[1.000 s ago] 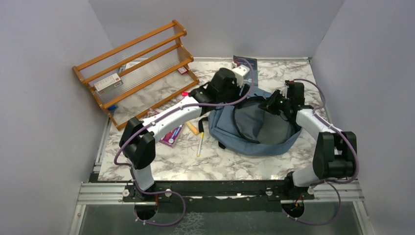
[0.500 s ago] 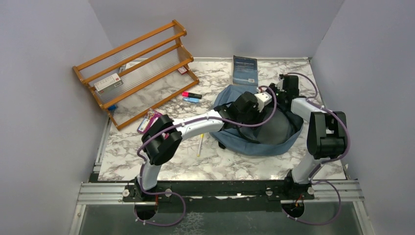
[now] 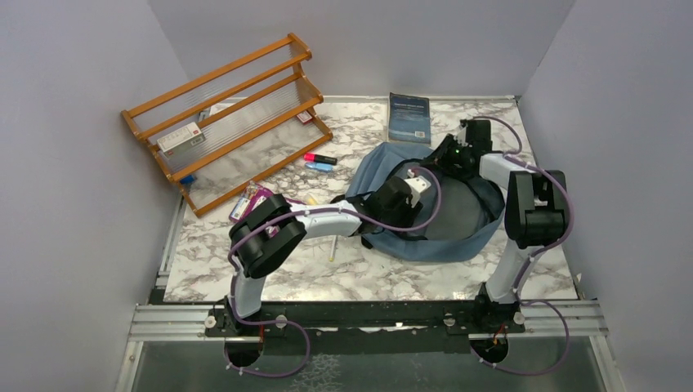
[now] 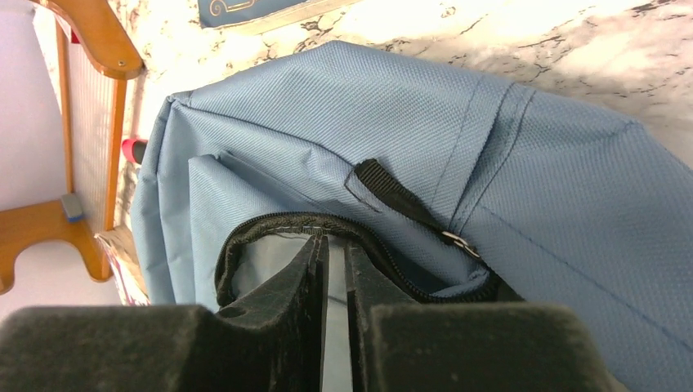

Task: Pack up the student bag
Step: Unzip the student bag at the center of the board, then move the student bag to the center of the board.

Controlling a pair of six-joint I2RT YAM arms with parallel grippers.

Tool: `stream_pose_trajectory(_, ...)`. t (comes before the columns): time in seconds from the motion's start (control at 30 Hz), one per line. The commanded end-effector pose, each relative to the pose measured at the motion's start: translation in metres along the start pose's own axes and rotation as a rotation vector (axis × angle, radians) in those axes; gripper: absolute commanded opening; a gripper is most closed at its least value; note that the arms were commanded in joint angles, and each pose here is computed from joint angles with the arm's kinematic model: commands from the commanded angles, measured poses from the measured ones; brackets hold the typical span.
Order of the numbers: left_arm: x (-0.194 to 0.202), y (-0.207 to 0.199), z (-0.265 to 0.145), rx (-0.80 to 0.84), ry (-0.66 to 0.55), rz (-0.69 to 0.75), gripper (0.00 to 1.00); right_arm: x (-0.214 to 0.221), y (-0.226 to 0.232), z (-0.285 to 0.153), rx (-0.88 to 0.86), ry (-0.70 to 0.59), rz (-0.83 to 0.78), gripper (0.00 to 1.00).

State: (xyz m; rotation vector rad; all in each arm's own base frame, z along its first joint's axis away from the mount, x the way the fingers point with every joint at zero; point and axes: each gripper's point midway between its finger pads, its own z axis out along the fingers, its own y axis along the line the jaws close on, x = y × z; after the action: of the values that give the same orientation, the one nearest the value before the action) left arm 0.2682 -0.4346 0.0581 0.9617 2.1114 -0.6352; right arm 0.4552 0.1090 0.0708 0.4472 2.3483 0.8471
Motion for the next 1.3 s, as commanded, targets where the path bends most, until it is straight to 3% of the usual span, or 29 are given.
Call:
stream_pose_trajectory(0.0,0.036,0.005,-0.011,-0.027,0.095,0.004,0.45,-0.006,0.000,0.006,0.031,-0.014,-0.054,0.18)
stream_pose_trajectory(0.13,0.012,0.001,-0.023,-0.019,0.044,-0.001,0.50,-0.022,0.012,-0.015,0.048,-0.094,-0.105,0.20)
stream_pose_trajectory(0.4,-0.081,-0.011,-0.078,0.004,-0.138,0.007,0.68,-0.035,0.038,-0.083,0.073,-0.247,-0.176,0.26)
stream_pose_trajectory(0.53,-0.102,0.021,-0.108,-0.061,-0.212,-0.055,0.77,-0.016,0.032,-0.110,0.119,-0.261,-0.151,0.31)
stream_pose_trajectory(0.8,-0.059,0.139,-0.141,-0.271,-0.195,-0.294,0.93,0.036,0.001,-0.141,0.223,-0.216,-0.093,0.41)
stream_pose_trajectory(0.93,-0.042,0.157,-0.134,-0.254,-0.167,-0.330,0.99,0.061,-0.002,-0.148,0.201,-0.170,-0.084,0.42)
stream_pose_trajectory(1.27,-0.021,0.168,-0.082,-0.175,-0.076,-0.363,0.99,0.096,-0.003,-0.170,0.173,-0.126,-0.090,0.44)
